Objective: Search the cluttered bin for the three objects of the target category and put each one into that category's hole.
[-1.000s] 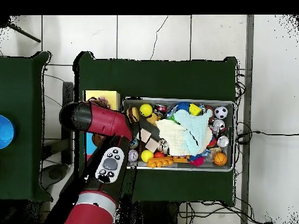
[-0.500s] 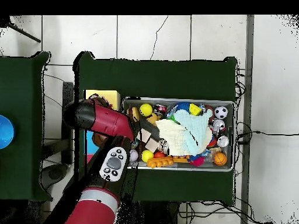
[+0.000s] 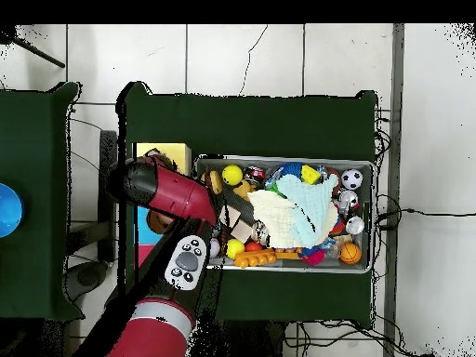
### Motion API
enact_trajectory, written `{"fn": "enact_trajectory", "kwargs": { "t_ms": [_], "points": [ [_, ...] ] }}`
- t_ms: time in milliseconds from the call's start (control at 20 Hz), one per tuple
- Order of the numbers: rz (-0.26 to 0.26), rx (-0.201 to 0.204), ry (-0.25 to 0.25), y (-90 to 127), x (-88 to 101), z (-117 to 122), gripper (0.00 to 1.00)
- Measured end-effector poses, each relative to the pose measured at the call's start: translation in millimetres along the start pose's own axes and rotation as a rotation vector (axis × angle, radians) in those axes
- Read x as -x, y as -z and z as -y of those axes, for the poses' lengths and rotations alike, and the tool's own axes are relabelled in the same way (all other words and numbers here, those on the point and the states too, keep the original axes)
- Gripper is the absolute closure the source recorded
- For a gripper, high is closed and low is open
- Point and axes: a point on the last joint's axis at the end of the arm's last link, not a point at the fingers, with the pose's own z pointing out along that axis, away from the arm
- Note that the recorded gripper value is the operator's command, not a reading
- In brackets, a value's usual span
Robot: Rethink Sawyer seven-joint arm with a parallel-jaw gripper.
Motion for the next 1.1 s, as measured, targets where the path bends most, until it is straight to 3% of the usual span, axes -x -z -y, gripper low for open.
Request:
{"fn": "enact_trajectory", "kwargs": {
  "t_ms": [1100],
  "points": [
    [0.045,-0.027,-0.008,2.5,-4.8,4.3,0.0]
  ]
}}
